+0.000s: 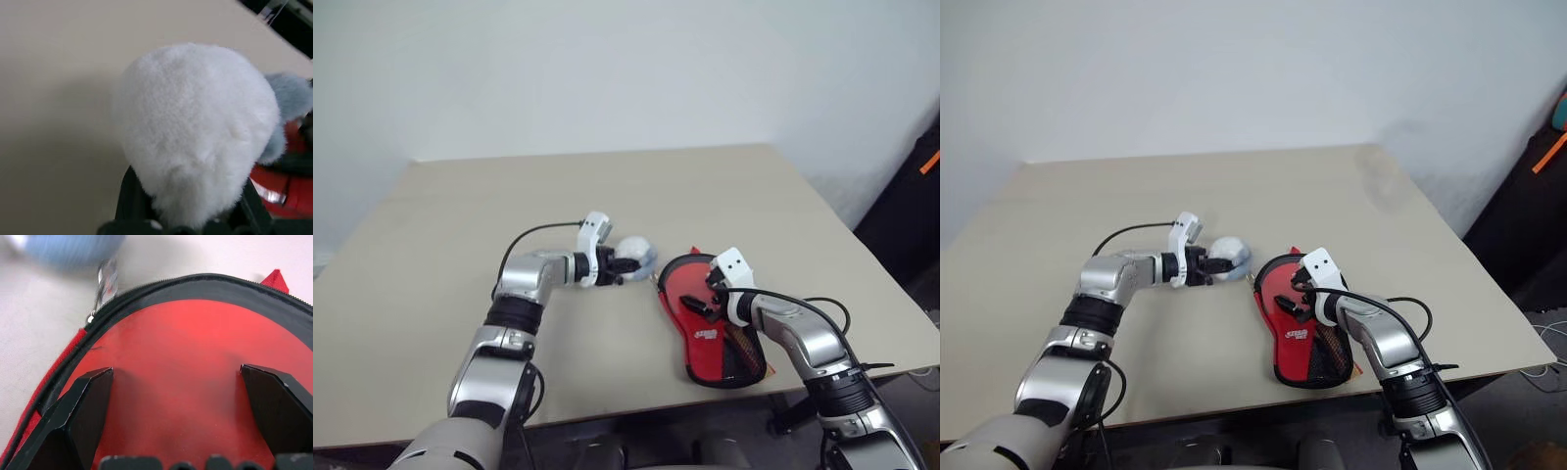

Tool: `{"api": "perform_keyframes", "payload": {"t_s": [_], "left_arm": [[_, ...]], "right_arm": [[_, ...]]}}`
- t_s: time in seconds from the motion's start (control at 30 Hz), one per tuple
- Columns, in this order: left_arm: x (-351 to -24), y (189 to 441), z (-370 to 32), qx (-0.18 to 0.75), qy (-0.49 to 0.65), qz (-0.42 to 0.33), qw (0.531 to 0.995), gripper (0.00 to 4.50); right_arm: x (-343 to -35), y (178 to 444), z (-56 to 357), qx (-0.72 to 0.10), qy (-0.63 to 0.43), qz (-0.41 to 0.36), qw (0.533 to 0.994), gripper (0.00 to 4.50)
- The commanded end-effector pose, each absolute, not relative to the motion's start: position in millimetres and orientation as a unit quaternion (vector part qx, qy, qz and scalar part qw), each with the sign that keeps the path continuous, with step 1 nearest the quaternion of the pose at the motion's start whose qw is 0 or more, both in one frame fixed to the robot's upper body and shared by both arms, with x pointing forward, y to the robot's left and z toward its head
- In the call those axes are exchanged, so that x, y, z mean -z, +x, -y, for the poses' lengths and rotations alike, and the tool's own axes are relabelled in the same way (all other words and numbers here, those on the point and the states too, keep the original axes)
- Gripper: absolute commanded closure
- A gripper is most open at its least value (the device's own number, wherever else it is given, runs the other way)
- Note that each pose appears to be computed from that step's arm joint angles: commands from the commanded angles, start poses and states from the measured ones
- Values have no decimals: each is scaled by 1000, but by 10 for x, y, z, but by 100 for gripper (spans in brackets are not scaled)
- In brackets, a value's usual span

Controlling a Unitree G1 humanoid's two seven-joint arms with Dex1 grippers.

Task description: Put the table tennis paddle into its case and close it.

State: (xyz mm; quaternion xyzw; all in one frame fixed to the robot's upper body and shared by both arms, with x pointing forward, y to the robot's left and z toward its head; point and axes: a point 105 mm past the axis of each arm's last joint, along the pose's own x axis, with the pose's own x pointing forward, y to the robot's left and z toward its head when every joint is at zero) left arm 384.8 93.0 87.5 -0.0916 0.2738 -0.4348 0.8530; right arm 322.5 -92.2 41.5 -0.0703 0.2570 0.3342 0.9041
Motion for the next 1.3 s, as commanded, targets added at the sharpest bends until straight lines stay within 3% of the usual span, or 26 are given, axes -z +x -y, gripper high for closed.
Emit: {"api": "perform_keyframes", "payload": {"t_s": [0.03, 0.4, 0.57, 0.8, 1.0, 1.1, 1.3], "left_arm": [[-1069, 4035, -743, 444, -55, -234, 863, 408], [-947, 4382, -469, 348, -12, -225, 910, 409], [-1106, 4455, -262, 334, -21, -166, 928, 409], [-1115, 4405, 76, 333, -6, -152, 930, 409], [-996, 4101, 489, 453, 23, -152, 878, 409], [-949, 4012, 511, 491, 19, -150, 858, 409], [-906, 3946, 406, 523, -23, -165, 836, 195]], "right_arm": [[-55, 3056, 944, -332, -67, -331, 881, 0], [-55, 3003, 1006, -311, -72, -323, 891, 0], [-53, 2974, 1023, -302, -69, -320, 895, 0], [-75, 2975, 1018, -297, -70, -312, 900, 0], [-82, 2991, 1023, -296, -80, -306, 901, 0], [-97, 3010, 1040, -293, -82, -301, 904, 0], [-93, 3023, 1030, -297, -93, -295, 903, 0]]}}
